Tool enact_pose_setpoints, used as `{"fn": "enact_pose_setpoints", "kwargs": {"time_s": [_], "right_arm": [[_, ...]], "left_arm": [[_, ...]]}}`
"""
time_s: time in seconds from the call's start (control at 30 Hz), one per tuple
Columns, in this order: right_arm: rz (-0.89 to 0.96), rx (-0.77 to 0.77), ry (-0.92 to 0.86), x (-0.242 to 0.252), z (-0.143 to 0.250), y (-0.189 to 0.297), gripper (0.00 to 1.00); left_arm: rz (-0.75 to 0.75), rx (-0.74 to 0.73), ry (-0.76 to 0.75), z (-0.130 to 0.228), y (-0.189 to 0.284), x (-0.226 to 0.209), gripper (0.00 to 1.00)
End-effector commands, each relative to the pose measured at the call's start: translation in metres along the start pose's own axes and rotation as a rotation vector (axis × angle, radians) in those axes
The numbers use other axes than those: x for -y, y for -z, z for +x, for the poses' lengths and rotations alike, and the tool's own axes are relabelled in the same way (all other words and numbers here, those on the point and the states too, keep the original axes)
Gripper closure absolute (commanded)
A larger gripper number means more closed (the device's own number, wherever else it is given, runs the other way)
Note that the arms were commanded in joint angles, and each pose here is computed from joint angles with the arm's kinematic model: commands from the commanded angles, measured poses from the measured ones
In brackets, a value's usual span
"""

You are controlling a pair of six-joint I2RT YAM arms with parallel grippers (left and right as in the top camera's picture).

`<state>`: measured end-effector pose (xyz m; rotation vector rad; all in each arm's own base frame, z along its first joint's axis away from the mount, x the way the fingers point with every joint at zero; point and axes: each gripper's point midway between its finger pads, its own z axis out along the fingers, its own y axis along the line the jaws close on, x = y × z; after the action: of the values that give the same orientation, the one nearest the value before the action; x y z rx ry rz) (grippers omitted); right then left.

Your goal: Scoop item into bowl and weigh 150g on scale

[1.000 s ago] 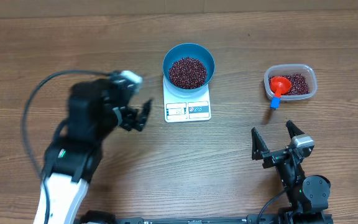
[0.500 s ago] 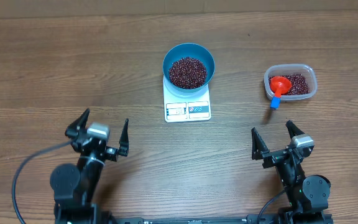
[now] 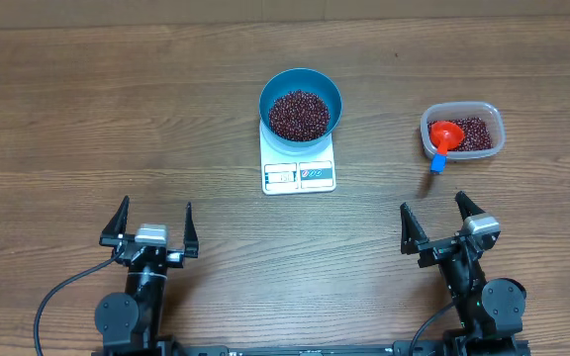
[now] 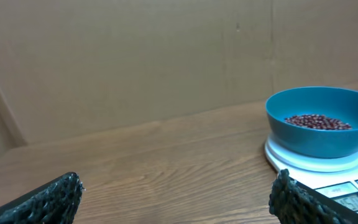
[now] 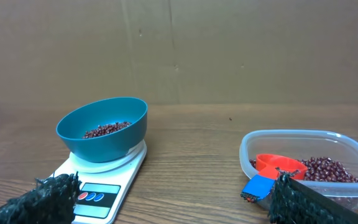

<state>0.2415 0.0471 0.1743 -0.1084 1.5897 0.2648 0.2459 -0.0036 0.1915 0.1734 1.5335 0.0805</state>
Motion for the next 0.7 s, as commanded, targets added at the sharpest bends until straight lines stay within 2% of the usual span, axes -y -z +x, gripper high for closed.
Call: {"fn": "enact_pose_setpoints", "kwargs": {"time_s": [0.0,0.17,0.67], "right_arm": [[-0.002,0.004,0.001,-0.001,0.002,0.000,0.00],[-0.002,0.004,0.001,-0.001,0.002,0.000,0.00],[-0.002,0.004,0.001,-0.001,0.002,0.000,0.00]], "left_arm": [[-0.042,-0.023,-0.008,0.015,0.000,-0.006,0.00],[-0.046,-0.108,0.003,0.036,0.002,-0.006,0.00],[-0.046,-0.107,0.004,0.036,0.002,-0.006,0.00]]}}
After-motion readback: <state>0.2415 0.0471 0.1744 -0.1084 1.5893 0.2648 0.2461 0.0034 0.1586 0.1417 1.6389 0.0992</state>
